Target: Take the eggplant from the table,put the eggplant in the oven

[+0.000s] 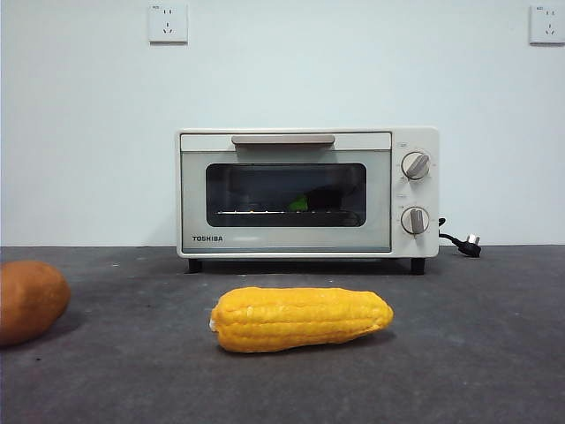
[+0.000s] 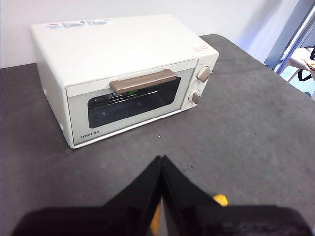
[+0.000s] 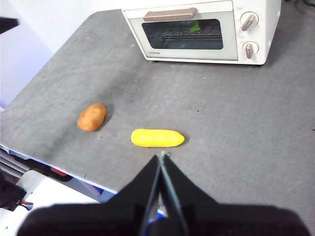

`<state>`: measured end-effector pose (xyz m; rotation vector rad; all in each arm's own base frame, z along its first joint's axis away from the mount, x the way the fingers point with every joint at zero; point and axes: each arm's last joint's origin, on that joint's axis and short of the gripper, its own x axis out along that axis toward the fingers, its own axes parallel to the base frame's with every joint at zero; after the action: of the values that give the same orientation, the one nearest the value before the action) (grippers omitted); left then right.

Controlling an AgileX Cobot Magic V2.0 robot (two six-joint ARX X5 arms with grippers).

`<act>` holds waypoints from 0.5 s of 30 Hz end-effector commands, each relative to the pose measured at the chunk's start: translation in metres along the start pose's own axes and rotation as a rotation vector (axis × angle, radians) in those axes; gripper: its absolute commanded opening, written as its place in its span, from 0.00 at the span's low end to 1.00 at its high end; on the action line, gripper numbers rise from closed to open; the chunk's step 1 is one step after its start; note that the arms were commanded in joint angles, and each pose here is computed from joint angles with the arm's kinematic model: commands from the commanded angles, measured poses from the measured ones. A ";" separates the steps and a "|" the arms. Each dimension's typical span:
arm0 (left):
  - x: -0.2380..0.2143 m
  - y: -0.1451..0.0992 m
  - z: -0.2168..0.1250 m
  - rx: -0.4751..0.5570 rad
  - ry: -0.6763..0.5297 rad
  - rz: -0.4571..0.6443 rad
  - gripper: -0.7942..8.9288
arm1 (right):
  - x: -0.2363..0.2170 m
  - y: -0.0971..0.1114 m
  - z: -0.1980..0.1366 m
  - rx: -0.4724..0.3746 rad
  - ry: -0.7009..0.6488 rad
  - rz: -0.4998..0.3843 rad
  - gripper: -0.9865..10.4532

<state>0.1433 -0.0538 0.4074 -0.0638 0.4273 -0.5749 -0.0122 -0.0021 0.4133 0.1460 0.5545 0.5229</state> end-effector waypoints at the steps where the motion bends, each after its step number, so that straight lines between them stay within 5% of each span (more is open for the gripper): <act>1: -0.014 -0.004 -0.005 0.025 -0.010 0.002 0.08 | 0.000 -0.001 -0.004 -0.008 0.025 -0.011 0.08; 15: -0.049 -0.014 -0.014 0.040 -0.062 -0.002 0.08 | 0.000 -0.001 -0.004 -0.007 0.026 -0.010 0.09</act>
<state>0.0917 -0.0375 0.4165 -0.0551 0.3515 -0.5767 -0.0121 -0.0020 0.4133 0.1423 0.5538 0.5239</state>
